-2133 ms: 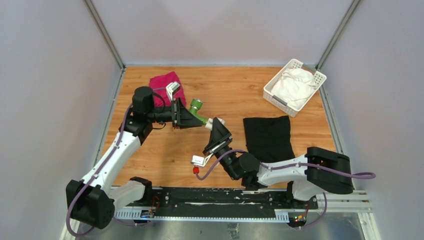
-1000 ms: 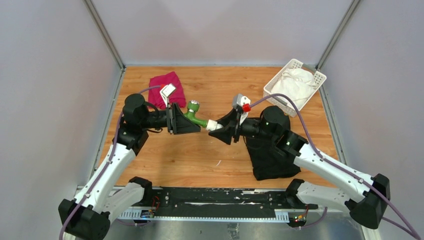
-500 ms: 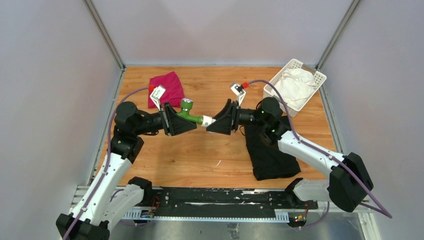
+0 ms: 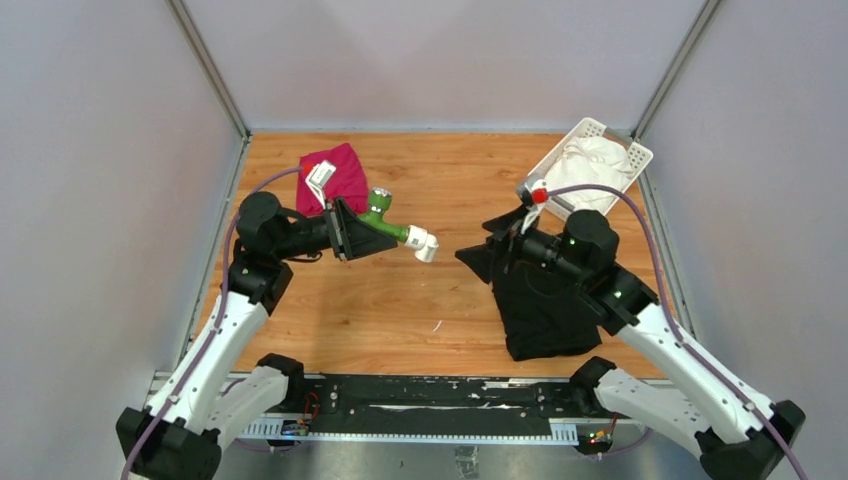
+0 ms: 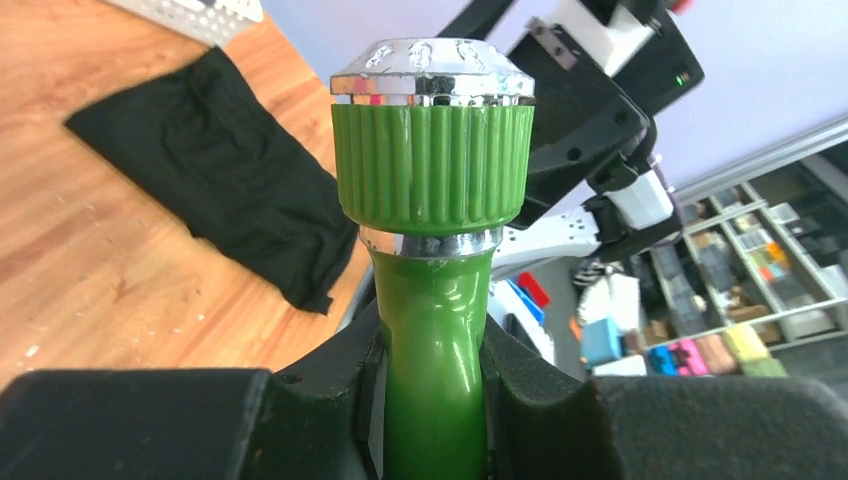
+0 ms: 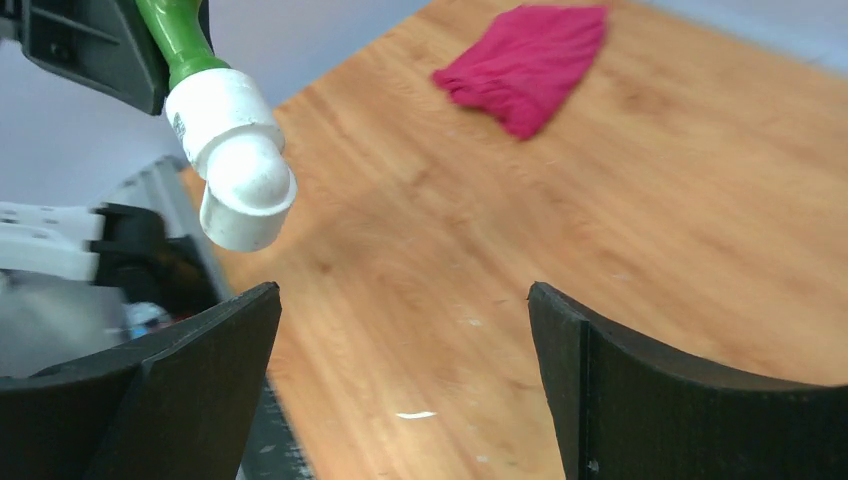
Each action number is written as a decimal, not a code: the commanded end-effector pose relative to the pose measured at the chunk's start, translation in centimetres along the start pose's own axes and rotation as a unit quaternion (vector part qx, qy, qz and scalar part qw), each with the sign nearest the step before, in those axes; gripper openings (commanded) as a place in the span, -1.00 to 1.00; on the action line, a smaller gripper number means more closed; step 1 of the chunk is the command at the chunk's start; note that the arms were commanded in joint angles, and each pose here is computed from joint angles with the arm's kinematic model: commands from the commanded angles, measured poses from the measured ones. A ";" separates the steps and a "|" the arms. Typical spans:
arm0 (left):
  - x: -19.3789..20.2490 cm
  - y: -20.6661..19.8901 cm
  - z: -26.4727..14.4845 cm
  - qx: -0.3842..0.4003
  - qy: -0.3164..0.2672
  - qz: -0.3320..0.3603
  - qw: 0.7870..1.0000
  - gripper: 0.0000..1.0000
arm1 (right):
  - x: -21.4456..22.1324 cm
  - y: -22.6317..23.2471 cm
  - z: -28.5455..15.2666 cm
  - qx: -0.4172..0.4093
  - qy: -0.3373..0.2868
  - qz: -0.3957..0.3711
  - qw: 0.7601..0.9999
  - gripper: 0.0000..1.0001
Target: Install the water faucets
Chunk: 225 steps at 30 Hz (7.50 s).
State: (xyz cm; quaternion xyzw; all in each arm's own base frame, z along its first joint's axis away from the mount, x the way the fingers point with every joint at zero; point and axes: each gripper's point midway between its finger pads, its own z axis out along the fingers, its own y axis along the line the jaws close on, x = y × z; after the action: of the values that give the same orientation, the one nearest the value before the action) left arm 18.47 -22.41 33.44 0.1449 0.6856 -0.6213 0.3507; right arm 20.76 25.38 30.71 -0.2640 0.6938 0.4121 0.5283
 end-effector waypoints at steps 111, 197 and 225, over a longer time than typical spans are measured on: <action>-1.5 0.0 -1.0 -0.093 0.030 0.032 0.995 -1.00 | 0.7 -0.8 -1.1 0.008 0.046 -0.253 0.966 0.98; 3.7 1.6 -1.6 -0.051 0.145 -0.001 0.988 -1.00 | 1.1 5.0 4.7 0.038 0.014 -0.458 0.888 -0.99; 3.4 -0.7 -2.2 -0.026 0.137 0.026 0.990 -1.00 | 3.8 3.0 5.0 -0.118 0.136 -0.007 0.984 0.76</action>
State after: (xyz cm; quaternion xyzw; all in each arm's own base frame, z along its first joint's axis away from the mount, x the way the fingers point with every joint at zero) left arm 16.08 -21.12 29.68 0.2134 0.7644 -0.5512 0.2577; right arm 17.40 33.98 27.95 -0.4410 0.6444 0.5090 0.3621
